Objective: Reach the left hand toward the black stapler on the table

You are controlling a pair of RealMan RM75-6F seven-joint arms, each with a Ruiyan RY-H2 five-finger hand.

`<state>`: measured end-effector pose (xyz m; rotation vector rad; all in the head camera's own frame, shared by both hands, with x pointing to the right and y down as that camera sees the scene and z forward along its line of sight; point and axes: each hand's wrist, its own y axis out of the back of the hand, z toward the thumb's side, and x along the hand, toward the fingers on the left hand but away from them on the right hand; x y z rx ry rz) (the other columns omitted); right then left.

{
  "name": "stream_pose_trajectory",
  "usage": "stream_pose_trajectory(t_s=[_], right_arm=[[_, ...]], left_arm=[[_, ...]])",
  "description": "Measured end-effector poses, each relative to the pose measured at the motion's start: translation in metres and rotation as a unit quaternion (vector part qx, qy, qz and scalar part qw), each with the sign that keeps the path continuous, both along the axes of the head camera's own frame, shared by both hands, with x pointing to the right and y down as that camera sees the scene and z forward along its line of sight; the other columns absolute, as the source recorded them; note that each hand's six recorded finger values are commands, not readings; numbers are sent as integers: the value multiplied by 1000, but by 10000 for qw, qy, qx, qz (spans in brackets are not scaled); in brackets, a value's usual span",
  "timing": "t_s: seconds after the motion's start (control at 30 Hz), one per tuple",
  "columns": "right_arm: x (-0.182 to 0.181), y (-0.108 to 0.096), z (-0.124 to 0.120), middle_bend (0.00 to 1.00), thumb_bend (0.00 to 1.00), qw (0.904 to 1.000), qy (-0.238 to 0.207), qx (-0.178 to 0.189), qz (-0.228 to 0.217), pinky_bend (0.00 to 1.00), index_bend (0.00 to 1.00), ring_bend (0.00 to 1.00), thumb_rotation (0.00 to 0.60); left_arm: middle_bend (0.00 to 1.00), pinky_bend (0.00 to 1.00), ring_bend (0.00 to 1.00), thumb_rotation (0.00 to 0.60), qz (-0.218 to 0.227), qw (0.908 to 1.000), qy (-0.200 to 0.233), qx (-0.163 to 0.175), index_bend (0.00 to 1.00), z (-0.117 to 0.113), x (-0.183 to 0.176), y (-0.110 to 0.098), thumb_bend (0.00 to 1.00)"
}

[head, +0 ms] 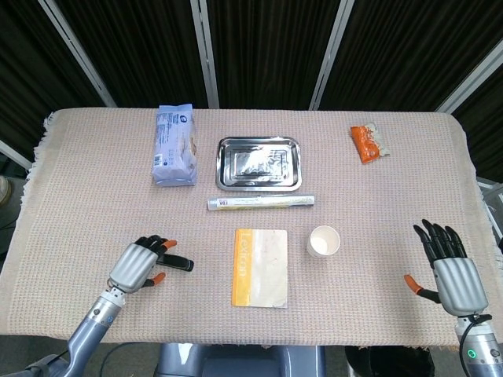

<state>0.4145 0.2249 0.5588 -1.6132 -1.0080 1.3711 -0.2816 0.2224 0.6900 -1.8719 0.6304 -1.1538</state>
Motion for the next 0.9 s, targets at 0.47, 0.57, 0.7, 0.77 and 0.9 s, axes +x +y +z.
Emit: stream_pose_trajectory(t_s=[0.47,0.57,0.7,0.77,0.9], right_arm=[[7,-1,-10,0,203,9998,-39,142,97,0,0,0,532],[7,0,-10,0,203,9999,-50,128,86,0,0,0,535],[6,0,-8,0,204,9999,-51,89,76,0,0,0,523],[6,-1,-7,0,204,9999,-53,75,83,0,0,0,531],[9,-3,-8,0,203,9998,-80,81,143,0,0,0,526]], left_arm=[[619,533,472,600,104,9991,74,403,650,11,31,-1,412],[621,534,475,600,20,9988,159,466,659,9,35,-3,413],[619,535,475,600,28,9971,430,627,662,3,53,-9,413],[613,534,475,600,85,9961,556,681,661,1,64,-12,411],[608,535,475,600,218,9928,868,792,658,-7,94,-20,406]])
